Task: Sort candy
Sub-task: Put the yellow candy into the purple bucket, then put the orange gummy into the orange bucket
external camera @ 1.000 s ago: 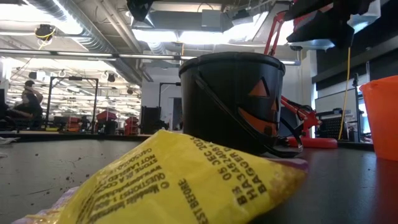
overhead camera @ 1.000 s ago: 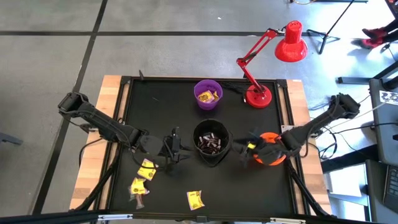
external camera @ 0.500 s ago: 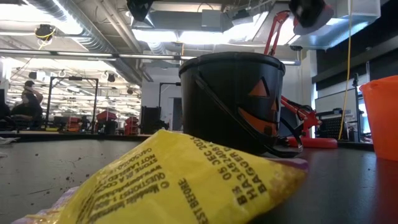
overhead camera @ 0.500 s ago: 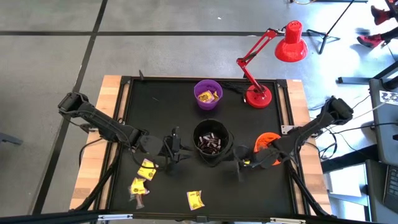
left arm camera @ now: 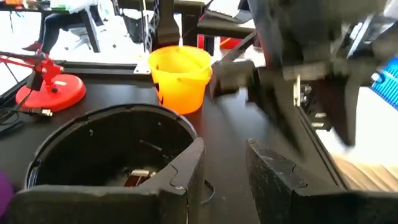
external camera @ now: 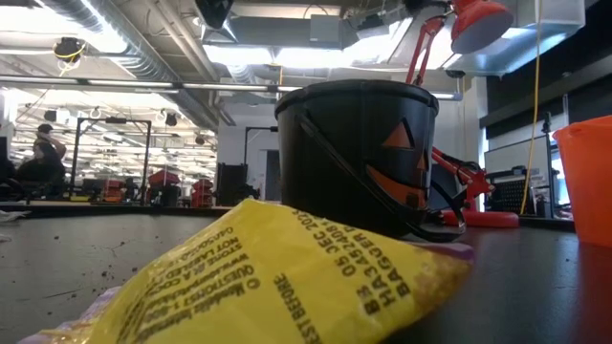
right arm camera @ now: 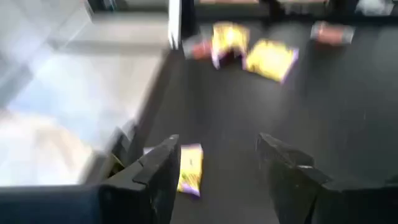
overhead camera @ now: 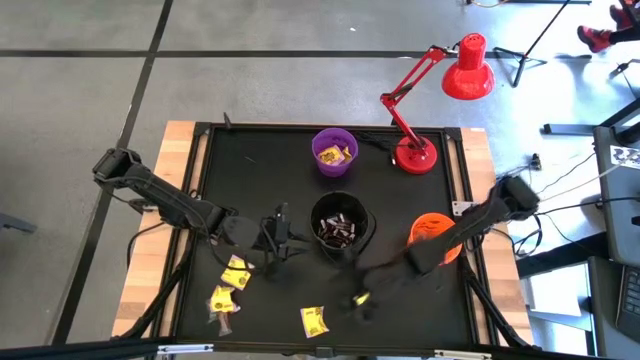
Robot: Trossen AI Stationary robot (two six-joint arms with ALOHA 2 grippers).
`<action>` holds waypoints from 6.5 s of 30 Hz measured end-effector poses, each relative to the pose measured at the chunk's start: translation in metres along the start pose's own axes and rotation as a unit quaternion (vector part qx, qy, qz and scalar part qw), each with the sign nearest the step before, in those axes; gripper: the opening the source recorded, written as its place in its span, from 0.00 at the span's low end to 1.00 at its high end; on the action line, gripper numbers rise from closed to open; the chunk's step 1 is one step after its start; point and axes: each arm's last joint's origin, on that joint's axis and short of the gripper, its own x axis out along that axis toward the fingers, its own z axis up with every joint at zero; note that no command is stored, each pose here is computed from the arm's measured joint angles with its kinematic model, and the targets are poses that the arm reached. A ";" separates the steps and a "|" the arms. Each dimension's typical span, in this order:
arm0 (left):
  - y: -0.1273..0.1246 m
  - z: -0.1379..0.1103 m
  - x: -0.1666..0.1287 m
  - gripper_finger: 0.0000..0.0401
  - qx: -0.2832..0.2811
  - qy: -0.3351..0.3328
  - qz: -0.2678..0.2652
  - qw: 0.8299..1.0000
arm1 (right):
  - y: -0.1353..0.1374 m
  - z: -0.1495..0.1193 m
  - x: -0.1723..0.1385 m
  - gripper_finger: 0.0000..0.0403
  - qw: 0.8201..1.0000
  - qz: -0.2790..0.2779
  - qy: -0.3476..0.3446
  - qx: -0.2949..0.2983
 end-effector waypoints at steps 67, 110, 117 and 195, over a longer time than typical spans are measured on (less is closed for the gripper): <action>0.003 0.013 -0.016 0.26 0.010 -0.025 0.008 1.000 | 0.004 -0.069 0.130 0.51 0.980 0.027 0.180 -0.084; 0.003 0.009 -0.016 0.26 0.005 -0.008 0.010 1.000 | 0.001 -0.052 0.148 0.29 0.975 0.032 0.211 -0.066; 0.003 0.008 -0.016 0.26 0.008 -0.002 0.011 1.000 | 0.001 -0.041 0.145 0.02 0.973 0.031 0.219 -0.071; 0.039 -0.042 -0.061 0.26 -0.177 0.275 0.205 0.923 | -0.216 0.062 -0.140 0.42 0.959 -0.208 -0.188 0.030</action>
